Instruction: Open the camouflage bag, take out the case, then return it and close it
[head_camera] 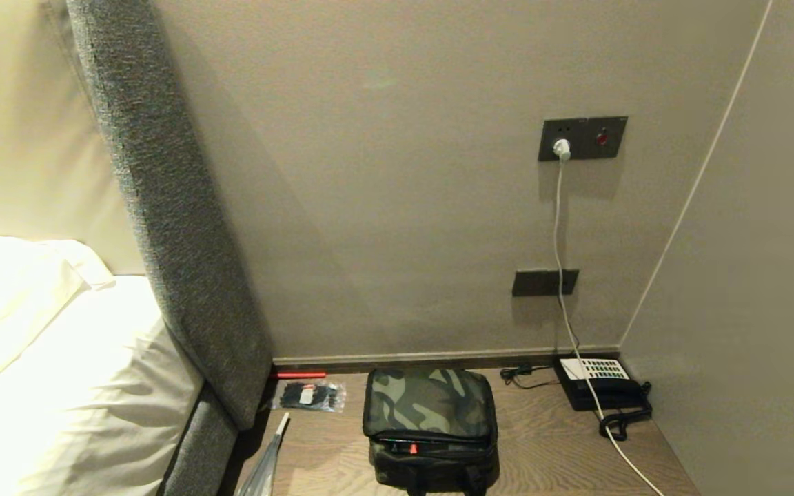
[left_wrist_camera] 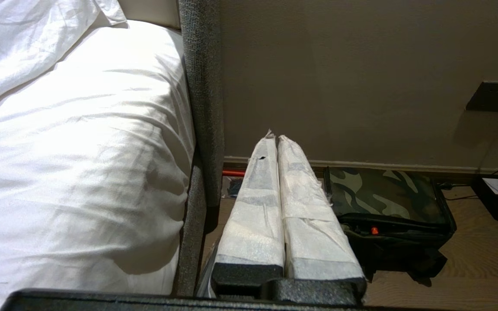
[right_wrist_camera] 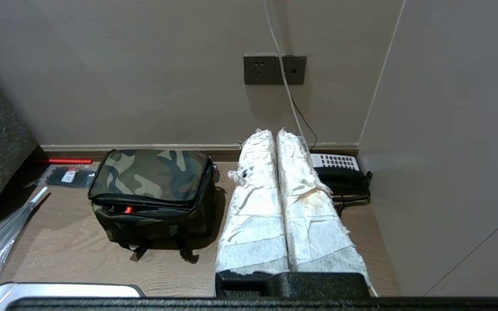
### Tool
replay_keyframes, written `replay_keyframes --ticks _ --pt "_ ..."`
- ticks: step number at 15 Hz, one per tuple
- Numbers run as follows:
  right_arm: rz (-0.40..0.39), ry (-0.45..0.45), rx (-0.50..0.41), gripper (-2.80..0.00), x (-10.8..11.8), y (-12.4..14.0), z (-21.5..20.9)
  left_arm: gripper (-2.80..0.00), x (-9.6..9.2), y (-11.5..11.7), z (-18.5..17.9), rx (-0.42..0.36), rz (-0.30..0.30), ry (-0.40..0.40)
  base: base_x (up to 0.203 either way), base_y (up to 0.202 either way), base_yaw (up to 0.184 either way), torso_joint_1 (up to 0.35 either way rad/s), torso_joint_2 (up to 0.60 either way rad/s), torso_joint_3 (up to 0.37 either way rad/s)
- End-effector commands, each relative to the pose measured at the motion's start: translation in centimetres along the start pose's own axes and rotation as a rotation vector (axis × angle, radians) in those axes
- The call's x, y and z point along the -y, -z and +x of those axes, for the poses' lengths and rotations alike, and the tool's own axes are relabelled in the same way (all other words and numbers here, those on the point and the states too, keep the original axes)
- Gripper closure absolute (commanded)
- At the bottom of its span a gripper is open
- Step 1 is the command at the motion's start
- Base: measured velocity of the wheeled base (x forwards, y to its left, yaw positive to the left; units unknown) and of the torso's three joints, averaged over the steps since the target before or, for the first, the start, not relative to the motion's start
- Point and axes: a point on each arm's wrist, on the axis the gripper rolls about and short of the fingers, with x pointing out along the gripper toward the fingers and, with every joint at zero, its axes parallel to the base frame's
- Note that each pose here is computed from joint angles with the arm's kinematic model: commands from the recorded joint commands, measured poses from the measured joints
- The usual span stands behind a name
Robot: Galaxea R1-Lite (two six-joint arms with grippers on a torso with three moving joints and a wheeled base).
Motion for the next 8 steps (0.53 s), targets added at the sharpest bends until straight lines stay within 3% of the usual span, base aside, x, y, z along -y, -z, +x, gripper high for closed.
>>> replay_keyframes --ticks 1,8 --pt "0.002 -0.001 0.001 0.0 0.0 -0.01 -0.02 0.0 0.0 0.09 0.01 -0.001 -0.001 -0.001 0.0 0.0 0.0 0.0 0.0 0.0" --pt "0.015 0.002 0.0 0.0 0.01 -0.01 -0.02 0.0 0.0 0.09 0.01 -0.001 -0.001 -0.001 0.0 0.0 0.0 0.0 0.0 0.0"
